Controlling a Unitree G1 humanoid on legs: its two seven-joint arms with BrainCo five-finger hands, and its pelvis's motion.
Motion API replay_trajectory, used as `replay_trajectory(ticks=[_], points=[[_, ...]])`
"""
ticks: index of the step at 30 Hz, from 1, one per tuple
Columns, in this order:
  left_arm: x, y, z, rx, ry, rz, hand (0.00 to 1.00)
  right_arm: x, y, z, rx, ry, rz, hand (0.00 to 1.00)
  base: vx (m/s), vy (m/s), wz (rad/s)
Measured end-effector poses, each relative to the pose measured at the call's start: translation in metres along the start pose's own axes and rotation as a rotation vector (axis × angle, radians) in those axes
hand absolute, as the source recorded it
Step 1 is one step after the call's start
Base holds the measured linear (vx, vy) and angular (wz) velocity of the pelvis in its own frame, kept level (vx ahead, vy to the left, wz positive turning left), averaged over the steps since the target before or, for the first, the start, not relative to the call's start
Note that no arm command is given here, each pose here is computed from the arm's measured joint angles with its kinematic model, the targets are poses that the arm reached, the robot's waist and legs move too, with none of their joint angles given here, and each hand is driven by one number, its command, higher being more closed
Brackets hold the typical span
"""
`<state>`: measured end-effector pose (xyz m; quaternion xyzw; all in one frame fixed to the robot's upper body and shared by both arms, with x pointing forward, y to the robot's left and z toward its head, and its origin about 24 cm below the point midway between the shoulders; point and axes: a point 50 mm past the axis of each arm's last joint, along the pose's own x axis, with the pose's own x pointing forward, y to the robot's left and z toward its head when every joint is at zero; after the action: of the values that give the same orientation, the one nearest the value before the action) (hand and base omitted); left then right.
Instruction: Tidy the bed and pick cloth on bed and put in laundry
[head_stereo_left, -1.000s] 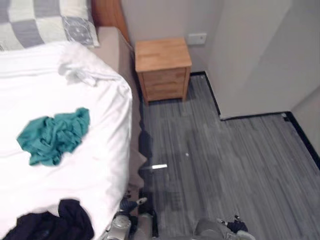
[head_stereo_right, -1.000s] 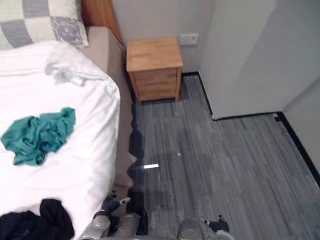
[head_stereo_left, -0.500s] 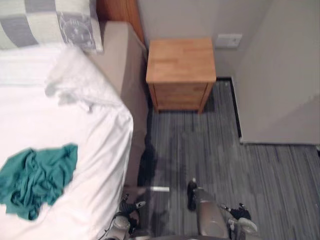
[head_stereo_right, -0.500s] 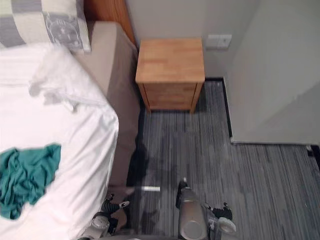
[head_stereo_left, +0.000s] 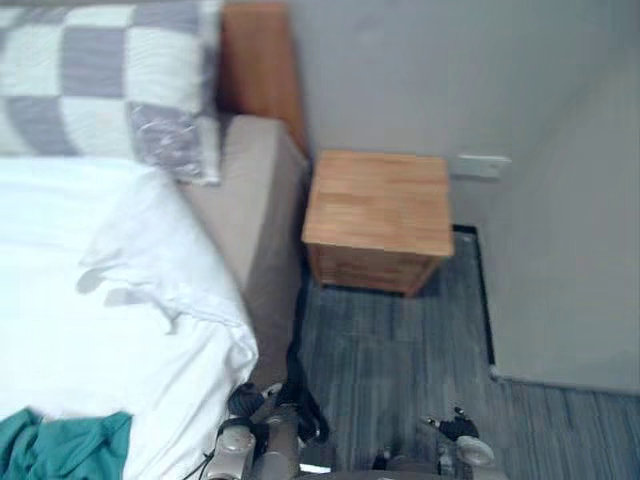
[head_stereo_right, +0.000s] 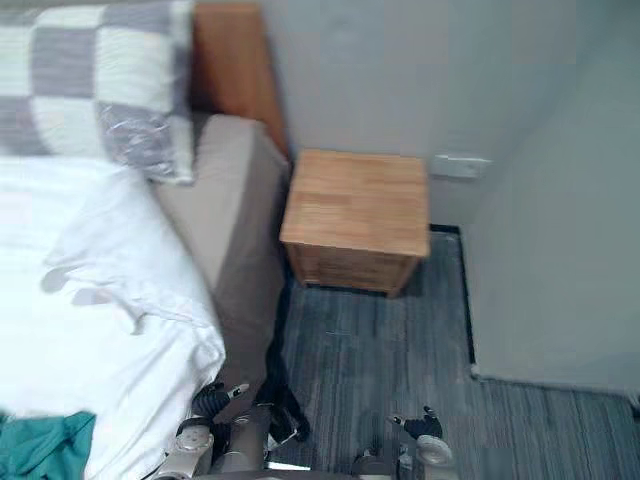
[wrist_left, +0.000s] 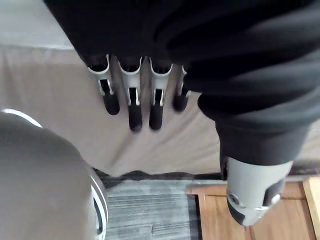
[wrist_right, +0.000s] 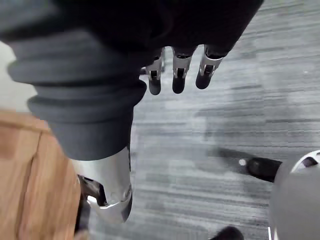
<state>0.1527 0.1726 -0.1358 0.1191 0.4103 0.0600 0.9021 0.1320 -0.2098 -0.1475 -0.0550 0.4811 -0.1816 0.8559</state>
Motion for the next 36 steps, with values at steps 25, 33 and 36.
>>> replay_trajectory(ticks=[25, 33, 36], points=[[-0.010, 0.025, -0.042, -0.127, 0.171, 0.143, 0.00, -0.008, -0.038, -0.021, 0.419, 0.041, -0.195, 0.00, 0.12, -0.194, 1.62], [-0.018, 0.048, -0.063, -0.029, 0.224, 0.173, 0.00, -0.057, -0.173, 0.072, 0.603, -0.471, -0.732, 0.00, -0.04, 0.153, 0.19], [-0.022, 0.051, -0.069, 0.031, 0.235, 0.160, 0.00, -0.081, -0.204, 0.134, 0.530, -0.700, -0.859, 0.00, -0.05, 0.078, -0.06]])
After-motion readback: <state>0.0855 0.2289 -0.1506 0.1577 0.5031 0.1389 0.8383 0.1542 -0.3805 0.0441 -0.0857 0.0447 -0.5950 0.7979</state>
